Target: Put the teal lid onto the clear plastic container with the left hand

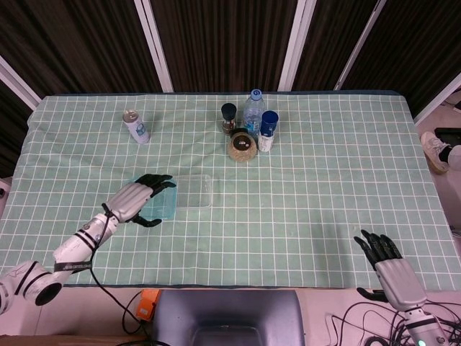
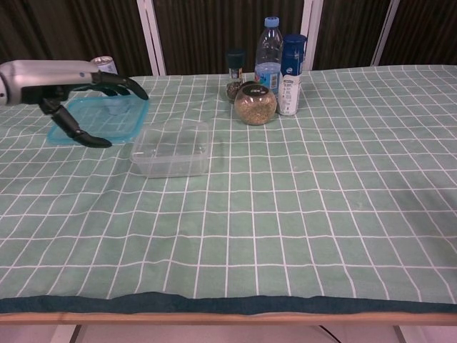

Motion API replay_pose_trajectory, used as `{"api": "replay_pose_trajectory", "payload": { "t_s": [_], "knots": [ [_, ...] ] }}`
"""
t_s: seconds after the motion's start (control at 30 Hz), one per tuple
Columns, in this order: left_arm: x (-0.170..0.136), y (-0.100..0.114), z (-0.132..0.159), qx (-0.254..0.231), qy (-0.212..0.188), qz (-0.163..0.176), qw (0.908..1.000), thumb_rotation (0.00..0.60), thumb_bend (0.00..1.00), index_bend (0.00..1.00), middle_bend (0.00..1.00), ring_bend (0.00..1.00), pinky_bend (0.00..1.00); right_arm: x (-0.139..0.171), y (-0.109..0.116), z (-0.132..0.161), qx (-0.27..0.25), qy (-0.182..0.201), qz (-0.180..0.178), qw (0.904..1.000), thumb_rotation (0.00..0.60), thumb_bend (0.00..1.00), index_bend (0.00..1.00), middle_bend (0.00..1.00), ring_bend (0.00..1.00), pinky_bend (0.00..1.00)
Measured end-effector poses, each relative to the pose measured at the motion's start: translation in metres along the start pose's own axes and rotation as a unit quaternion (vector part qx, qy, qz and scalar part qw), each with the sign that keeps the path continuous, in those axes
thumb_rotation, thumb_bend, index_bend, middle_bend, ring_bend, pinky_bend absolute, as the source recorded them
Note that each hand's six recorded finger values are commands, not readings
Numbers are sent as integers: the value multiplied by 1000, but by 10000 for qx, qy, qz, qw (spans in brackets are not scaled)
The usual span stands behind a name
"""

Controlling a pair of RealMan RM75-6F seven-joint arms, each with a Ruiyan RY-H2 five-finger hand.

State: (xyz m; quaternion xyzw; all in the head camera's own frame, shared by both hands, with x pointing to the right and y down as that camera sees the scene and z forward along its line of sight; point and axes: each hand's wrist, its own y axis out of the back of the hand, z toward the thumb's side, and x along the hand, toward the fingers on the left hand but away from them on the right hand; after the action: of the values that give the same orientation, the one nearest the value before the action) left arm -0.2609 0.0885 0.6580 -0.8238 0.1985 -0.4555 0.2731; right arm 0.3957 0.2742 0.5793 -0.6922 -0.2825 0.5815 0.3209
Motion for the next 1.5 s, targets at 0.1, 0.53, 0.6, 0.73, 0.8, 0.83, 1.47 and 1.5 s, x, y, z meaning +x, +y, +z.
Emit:
{"api": "replay_pose_trajectory", "payload": {
  "t_s": [0.1,0.53,0.6,0.73,0.8,0.83,1.47,1.5],
  "knots": [
    [18,0,11,39,25,-56,10000,600,279,166,218,743,820,-1,1,-3,-47,-19,27,10000,600,189,0,0,0,0],
    [73,-2,36,-232,355,-200,9989,600,277,168,232,750,825,-6,2,-9,-211,-23,148,9997,600,189,0,0,0,0],
    [80,-2,36,-303,455,-223,9983,600,277,167,233,750,825,-6,3,-10,-233,-23,154,9996,600,189,0,0,0,0],
    [89,-3,35,-497,663,-252,9962,600,278,167,237,750,825,-6,3,-11,-263,-18,181,9995,600,189,0,0,0,0],
    [93,-3,36,-608,773,-260,9948,600,277,167,239,750,825,-7,4,-11,-282,-12,183,9994,600,189,0,0,0,0],
    [95,-4,37,-635,818,-262,9943,600,277,167,239,750,825,-6,4,-11,-291,-7,183,9994,600,189,0,0,0,0],
    [111,-28,61,-211,1055,-318,9937,600,278,167,239,749,824,-1,9,-13,-360,65,135,9992,600,189,0,0,0,0],
    [110,-28,61,-203,1045,-329,9938,600,279,167,239,749,824,-1,9,-13,-359,64,134,9992,600,189,0,0,0,0]
  ]
}}
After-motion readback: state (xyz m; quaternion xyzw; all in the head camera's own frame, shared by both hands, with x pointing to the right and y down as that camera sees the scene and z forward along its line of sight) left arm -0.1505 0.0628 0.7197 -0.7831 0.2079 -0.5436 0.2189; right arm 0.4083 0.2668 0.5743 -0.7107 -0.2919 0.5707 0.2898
